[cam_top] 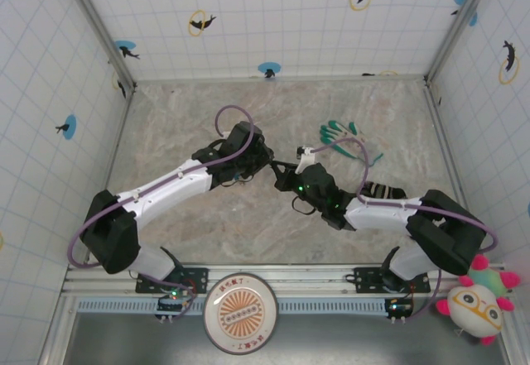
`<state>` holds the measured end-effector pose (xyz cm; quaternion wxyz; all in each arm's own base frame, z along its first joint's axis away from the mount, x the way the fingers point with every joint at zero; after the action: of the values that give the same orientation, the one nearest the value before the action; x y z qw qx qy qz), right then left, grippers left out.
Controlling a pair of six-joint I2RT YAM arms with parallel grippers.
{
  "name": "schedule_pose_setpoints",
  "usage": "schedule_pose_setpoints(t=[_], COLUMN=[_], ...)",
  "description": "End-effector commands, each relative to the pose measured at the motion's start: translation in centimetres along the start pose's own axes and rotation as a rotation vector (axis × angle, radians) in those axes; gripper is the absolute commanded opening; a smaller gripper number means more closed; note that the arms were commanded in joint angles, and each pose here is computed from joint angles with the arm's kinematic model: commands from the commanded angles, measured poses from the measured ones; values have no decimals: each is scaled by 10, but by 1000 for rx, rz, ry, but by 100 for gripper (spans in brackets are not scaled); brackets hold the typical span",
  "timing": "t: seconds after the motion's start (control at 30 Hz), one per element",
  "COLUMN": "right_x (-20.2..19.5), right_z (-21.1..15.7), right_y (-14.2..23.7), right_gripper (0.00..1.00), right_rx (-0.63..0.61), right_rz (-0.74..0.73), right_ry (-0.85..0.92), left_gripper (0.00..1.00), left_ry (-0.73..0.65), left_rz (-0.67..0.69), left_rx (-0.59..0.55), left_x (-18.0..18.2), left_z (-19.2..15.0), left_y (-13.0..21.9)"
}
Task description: Unlock with the key
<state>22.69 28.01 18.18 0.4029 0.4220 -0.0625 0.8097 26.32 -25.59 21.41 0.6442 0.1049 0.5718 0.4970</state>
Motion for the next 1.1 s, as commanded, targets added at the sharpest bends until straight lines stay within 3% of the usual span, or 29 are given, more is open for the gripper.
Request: schedule_pose_setpoints(t=[0.0,0.37,0.77,0.93,1.07], right_x=[23,16,1,-1,2], right_z=[23,20,5,2,5], right_y=[-5,7,36,47,51], right_gripper=[0,0,21,21,30], right_rx=[-73,-62,47,81,73], right_rz=[73,77,-15,-37,-24], right_ry=[-4,-54,-2,23,30], left_gripper=[0,0,0,0,0], left_ry=[-36,-44,-57,-64,-73], left_rz=[-107,-167,-195,-240,-274], left_rx=[112,91,35,32,35], left_x=[-18,-20,-12,-14,-16], left_z=[-19,-15,-4,-5,-6], left_y=[11,16,21,23,25])
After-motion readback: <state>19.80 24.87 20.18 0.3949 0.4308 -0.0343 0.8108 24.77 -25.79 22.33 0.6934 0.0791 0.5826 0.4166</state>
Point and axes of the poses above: each hand's point on the last joint's axis, 136 mm out from that joint toward the fingers, its own y axis back along the fingers, its own x axis along the line the jaws close on, z = x × y, the point moved 7 cm from there along y, back along the fingers, and after that the axes turned 5 degrees about -y, right-handed, at the moved point
